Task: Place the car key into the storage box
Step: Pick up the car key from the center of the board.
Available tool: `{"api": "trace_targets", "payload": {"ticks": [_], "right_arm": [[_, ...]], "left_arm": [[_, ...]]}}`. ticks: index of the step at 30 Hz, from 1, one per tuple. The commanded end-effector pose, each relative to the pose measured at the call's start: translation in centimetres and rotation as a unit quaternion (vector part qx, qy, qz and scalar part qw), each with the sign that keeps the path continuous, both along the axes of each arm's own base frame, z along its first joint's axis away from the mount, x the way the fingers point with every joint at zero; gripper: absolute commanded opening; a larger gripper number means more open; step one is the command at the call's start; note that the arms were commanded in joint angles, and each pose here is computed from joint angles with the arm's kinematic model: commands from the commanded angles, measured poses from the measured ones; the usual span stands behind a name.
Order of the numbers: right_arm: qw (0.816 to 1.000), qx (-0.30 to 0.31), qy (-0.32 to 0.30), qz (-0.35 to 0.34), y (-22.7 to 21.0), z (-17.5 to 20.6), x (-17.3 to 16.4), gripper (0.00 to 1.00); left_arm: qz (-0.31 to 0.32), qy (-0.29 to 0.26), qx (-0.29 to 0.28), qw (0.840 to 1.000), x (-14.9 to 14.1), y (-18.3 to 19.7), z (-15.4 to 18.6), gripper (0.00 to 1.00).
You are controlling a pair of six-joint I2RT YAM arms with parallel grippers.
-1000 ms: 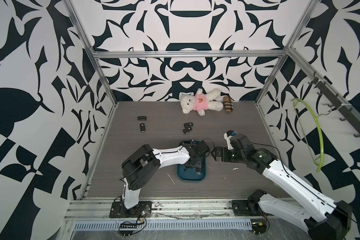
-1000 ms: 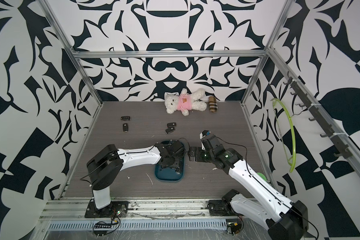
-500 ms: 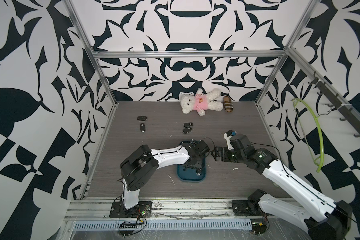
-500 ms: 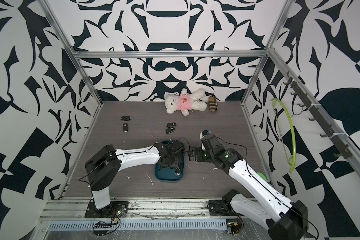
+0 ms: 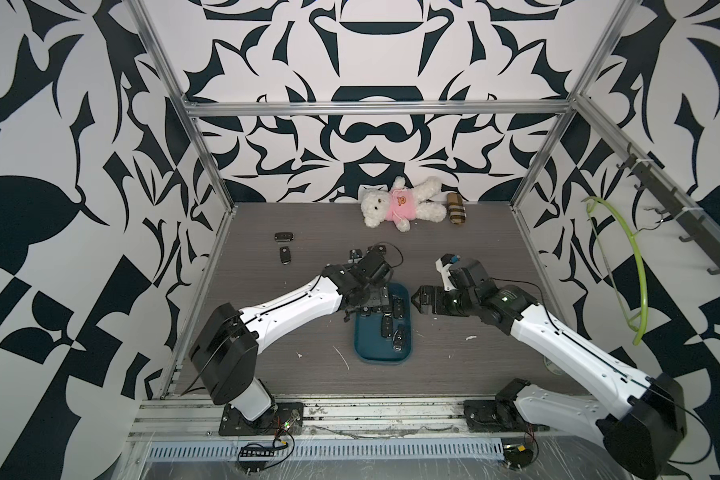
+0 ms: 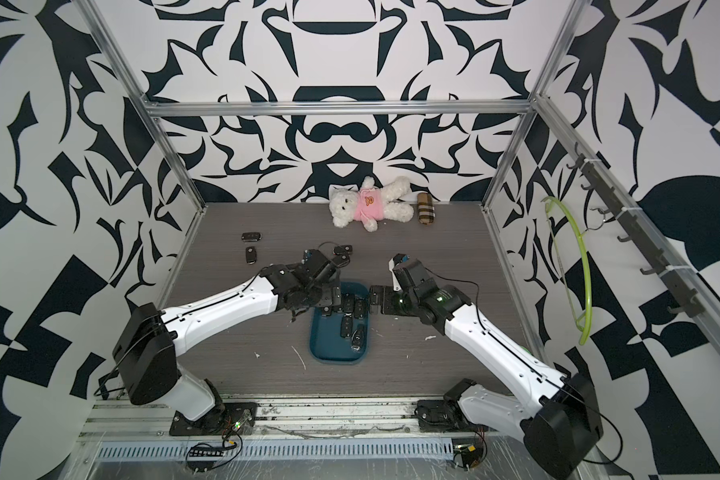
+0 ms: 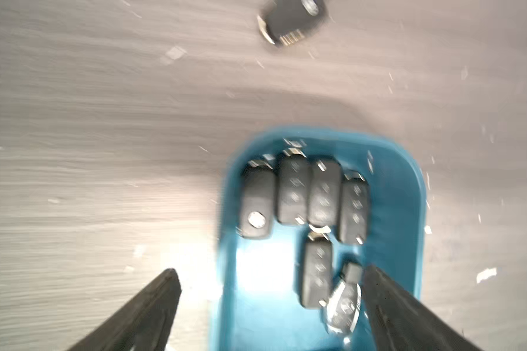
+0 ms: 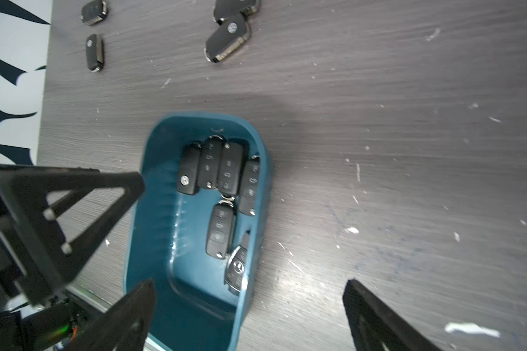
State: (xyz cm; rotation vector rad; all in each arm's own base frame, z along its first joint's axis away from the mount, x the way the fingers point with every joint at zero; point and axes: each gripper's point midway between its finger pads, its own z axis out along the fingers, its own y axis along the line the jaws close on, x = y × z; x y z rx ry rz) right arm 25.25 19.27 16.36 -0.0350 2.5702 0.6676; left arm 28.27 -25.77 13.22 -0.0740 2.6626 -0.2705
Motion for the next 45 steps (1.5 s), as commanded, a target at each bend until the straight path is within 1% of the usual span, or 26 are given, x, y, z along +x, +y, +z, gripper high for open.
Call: {"api": "trace_targets", "payload": {"ticks": [1, 6, 11, 18, 21, 24, 26, 28, 30, 31, 32, 35, 39, 42, 45], "right_arm": [[0.998, 0.044, -0.049, 0.019, 2.2, 3.6, 2.3, 0.99], [0.995, 0.067, -0.059, 0.041, 4.5, 4.6, 4.1, 0.99], [0.994, 0.070, -0.065, 0.049, 6.4, 5.0, 6.2, 0.99], [0.993, 0.075, -0.060, 0.062, 8.9, 5.0, 8.3, 0.99], [0.993, 0.075, -0.061, 0.074, 10.2, 5.1, 9.0, 0.99], [0.992, 0.078, -0.058, 0.078, 11.2, 5.0, 9.5, 0.99], [0.992, 0.080, -0.057, 0.080, 11.7, 4.9, 9.7, 0.99], [0.992, 0.080, -0.055, 0.081, 12.0, 4.9, 9.9, 0.99], [0.992, 0.080, -0.053, 0.082, 12.3, 4.8, 10.0, 0.99], [0.992, 0.080, -0.052, 0.081, 12.3, 4.7, 10.1, 0.99], [0.992, 0.080, -0.050, 0.080, 12.4, 4.7, 10.1, 0.99], [0.993, 0.077, -0.048, 0.079, 12.4, 4.5, 10.2, 0.99], [0.994, 0.067, -0.050, 0.072, 12.1, 4.3, 10.3, 0.99], [0.994, 0.062, -0.051, 0.068, 11.9, 4.3, 10.5, 0.99], [0.995, 0.059, -0.051, 0.064, 11.8, 4.3, 10.5, 0.99]], "left_arm": [[0.021, -0.002, 0.018, 1.000, 1.1, 3.0, 1.0, 0.99], [0.070, -0.009, 0.018, 0.997, 3.9, 7.3, 1.7, 0.99], [0.101, -0.008, 0.015, 0.995, 6.4, 11.1, 1.7, 0.99], [0.164, -0.004, 0.019, 0.986, 10.4, 16.9, 0.0, 1.00], [0.181, -0.002, 0.015, 0.983, 12.5, 18.8, -0.9, 0.98], [0.189, 0.007, 0.029, 0.981, 14.5, 20.7, -2.0, 0.95], [0.196, 0.013, 0.036, 0.980, 15.7, 22.0, -2.9, 0.91], [0.201, 0.020, 0.030, 0.979, 16.7, 23.1, -3.8, 0.88], [0.204, 0.024, 0.019, 0.979, 17.6, 23.9, -4.6, 0.86], [0.204, 0.027, 0.013, 0.979, 18.1, 24.1, -5.1, 0.81], [0.205, 0.029, 0.010, 0.978, 18.6, 24.5, -5.4, 0.79], [0.204, 0.035, 0.003, 0.978, 19.7, 25.0, -6.5, 0.77], [0.196, 0.045, 0.010, 0.980, 21.0, 25.2, -7.9, 0.74], [0.193, 0.056, 0.014, 0.980, 21.7, 25.4, -9.0, 0.68], [0.188, 0.062, 0.013, 0.980, 22.1, 25.4, -10.0, 0.66]]}}
